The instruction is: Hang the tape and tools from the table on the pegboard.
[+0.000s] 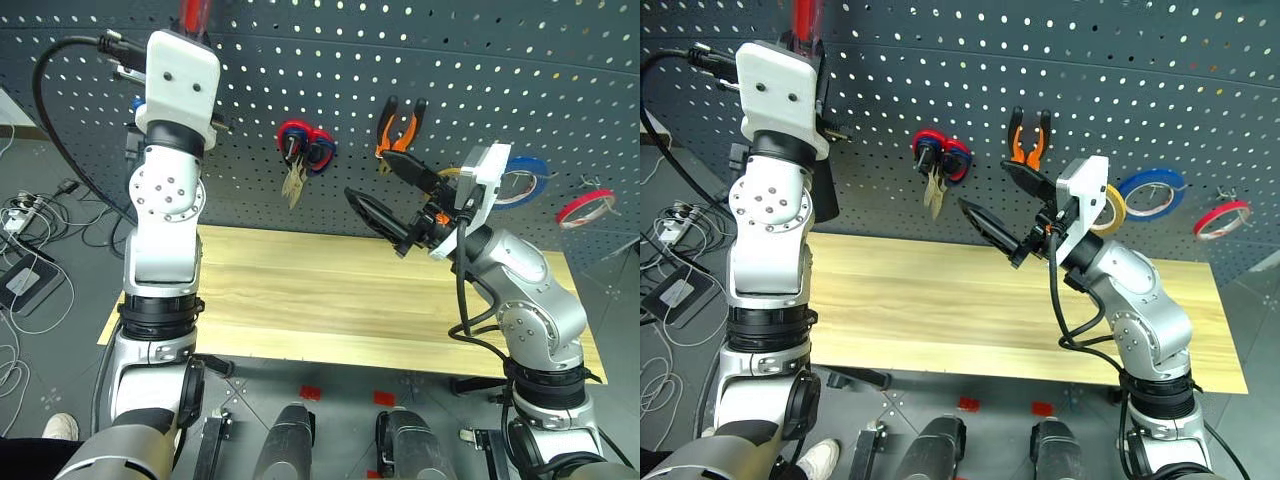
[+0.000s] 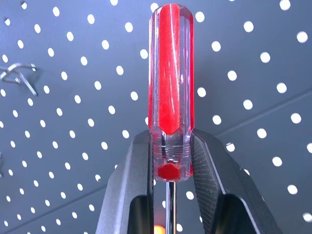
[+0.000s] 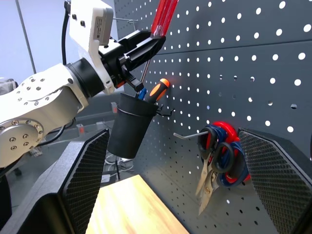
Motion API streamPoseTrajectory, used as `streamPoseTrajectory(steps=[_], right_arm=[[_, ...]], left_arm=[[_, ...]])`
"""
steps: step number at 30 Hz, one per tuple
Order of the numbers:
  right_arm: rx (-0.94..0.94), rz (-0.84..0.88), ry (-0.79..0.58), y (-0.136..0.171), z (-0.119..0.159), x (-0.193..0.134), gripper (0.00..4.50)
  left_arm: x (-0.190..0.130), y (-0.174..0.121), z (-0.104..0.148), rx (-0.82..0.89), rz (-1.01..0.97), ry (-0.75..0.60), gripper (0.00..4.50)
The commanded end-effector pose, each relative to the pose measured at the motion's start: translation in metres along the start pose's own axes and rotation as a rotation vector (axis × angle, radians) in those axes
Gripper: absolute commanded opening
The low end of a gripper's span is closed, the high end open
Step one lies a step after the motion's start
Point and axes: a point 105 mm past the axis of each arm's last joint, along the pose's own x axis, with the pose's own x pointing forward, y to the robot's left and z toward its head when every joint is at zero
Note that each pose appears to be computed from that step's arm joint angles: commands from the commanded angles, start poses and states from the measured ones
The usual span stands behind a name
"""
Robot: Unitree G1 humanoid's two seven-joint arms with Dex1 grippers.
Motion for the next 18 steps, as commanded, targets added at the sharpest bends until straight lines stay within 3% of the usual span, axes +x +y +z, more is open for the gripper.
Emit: streamPoseTrajectory(steps=[1, 8, 18], right_arm=[[-0.042, 0.003, -0.05, 0.002, 0.013, 0.001, 4.5], [-0.049, -0.006, -0.037, 0.0, 0.011, -0.001, 4.5], [-0.045, -0.011, -0.02, -0.003, 0.002, -0.006, 4.5]], left_arm=[[0.0, 0.009, 0.01, -0.004, 0.04, -0.042, 0.74], [-0.008, 0.003, 0.005, -0.026, 0.028, -0.016, 0.74], [-0.007, 0.019, -0.004, -0.049, 0.093, 0.035, 0.74]])
